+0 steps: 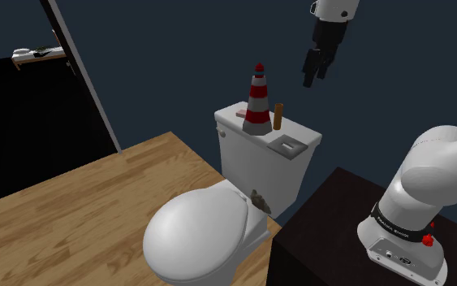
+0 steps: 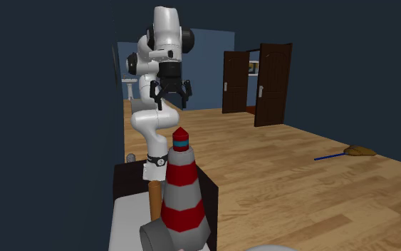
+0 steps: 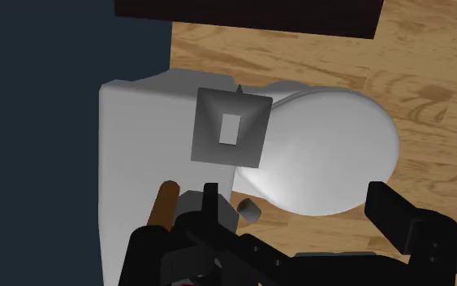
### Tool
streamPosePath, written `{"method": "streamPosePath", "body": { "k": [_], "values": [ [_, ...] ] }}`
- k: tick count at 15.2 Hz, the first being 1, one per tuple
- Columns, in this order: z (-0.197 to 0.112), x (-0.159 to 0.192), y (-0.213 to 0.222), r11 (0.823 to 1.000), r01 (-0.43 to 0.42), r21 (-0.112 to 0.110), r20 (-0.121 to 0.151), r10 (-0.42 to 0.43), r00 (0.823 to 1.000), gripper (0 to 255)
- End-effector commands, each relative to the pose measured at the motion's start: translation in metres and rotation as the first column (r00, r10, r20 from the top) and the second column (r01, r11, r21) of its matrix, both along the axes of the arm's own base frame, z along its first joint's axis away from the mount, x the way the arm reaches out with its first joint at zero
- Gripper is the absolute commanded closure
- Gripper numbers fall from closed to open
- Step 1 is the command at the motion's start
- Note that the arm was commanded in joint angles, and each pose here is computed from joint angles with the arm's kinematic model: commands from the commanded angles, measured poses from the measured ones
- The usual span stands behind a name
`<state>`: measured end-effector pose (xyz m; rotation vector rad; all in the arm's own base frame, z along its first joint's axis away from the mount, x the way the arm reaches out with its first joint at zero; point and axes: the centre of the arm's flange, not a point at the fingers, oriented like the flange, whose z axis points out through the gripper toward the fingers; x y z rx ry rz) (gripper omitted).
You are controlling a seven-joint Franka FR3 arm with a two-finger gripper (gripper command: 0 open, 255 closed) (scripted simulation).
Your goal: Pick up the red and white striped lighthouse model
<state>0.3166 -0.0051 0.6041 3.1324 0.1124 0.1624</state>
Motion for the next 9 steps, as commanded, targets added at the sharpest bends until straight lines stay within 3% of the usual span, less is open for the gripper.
{"method": "streamPosePath", "body": {
  "k": [1,9],
  "values": [
    [0.000,0.000,0.000,1.000,0.000,0.000,0.000,0.000,1.000,0],
    [-0.003,0.084,-0.040,0.997,-0.066,0.051,0.113,0.060,0.992,0]
  ]
}}
